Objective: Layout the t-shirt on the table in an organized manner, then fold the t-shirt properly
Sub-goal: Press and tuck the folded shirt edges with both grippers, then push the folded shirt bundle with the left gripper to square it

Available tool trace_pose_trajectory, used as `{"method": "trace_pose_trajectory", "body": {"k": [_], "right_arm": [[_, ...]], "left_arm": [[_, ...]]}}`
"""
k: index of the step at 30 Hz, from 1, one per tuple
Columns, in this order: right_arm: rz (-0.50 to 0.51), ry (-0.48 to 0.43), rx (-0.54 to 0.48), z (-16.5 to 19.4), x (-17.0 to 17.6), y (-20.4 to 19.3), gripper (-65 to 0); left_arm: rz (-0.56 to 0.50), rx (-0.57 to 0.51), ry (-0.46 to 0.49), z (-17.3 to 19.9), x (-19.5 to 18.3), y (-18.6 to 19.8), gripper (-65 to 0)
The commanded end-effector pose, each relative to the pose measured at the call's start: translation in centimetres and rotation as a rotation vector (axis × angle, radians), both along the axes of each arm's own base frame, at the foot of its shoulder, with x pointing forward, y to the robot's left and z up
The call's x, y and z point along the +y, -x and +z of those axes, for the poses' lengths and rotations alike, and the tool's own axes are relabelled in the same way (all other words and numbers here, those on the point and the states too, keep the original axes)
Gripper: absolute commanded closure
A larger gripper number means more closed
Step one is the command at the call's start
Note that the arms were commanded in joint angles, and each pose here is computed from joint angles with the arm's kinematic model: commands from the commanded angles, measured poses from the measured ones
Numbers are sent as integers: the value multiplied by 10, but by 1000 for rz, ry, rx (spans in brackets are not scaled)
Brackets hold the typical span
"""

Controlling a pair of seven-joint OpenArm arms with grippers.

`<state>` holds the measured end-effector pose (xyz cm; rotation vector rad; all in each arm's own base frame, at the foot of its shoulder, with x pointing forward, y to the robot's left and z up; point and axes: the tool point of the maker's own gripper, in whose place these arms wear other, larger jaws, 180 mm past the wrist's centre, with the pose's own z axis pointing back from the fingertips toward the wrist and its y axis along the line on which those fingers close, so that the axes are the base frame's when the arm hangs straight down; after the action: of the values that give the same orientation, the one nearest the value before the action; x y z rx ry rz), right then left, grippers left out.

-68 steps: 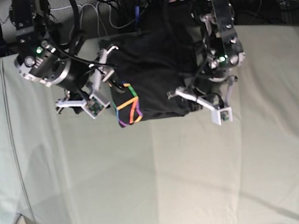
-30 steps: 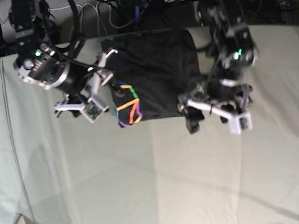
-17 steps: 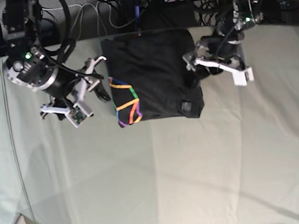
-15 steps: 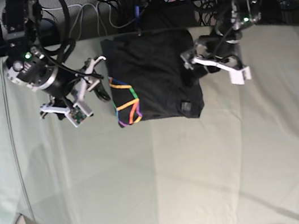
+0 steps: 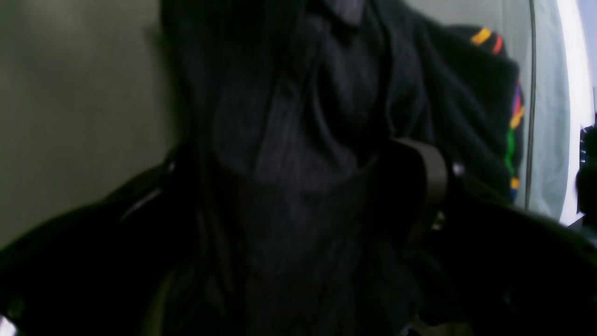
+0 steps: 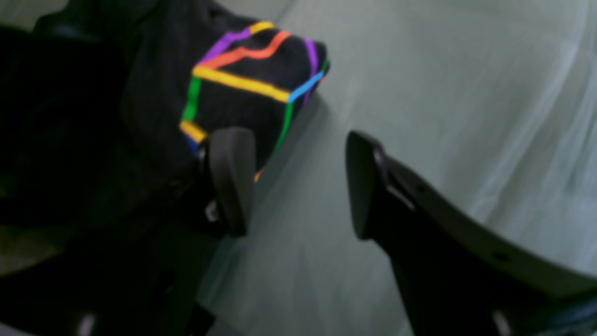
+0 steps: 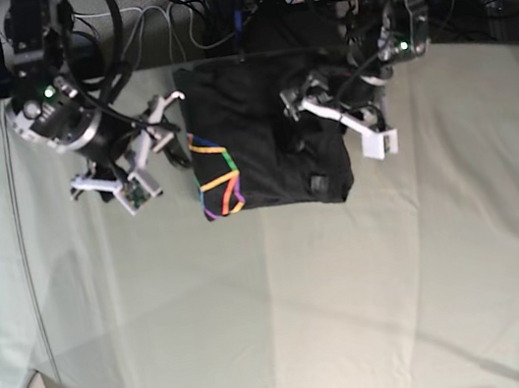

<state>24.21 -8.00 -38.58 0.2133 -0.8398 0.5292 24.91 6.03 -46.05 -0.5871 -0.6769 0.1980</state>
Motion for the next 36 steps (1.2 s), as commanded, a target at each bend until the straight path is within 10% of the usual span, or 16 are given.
{"method": "trace_pose_trajectory", "body": {"k": [1, 4, 10, 19, 36], "right_arm": [[5, -25, -49, 13, 3, -7, -322], [5, -24, -46, 12, 2, -6, -320], [-55, -3, -50, 12, -20, -9, -319], [-239, 59, -61, 15, -90, -8, -319], [-410, 123, -44, 15, -152, 11, -318]], "left_arm": [[-12, 32, -19, -6, 3, 5, -520], [-15, 25, -20, -5, 3, 4, -427], [-23, -8, -25, 4, 2, -14, 0], [-84, -85, -83, 19, -2, -57, 0], [-1019, -514, -717, 54, -158, -105, -1]]}}
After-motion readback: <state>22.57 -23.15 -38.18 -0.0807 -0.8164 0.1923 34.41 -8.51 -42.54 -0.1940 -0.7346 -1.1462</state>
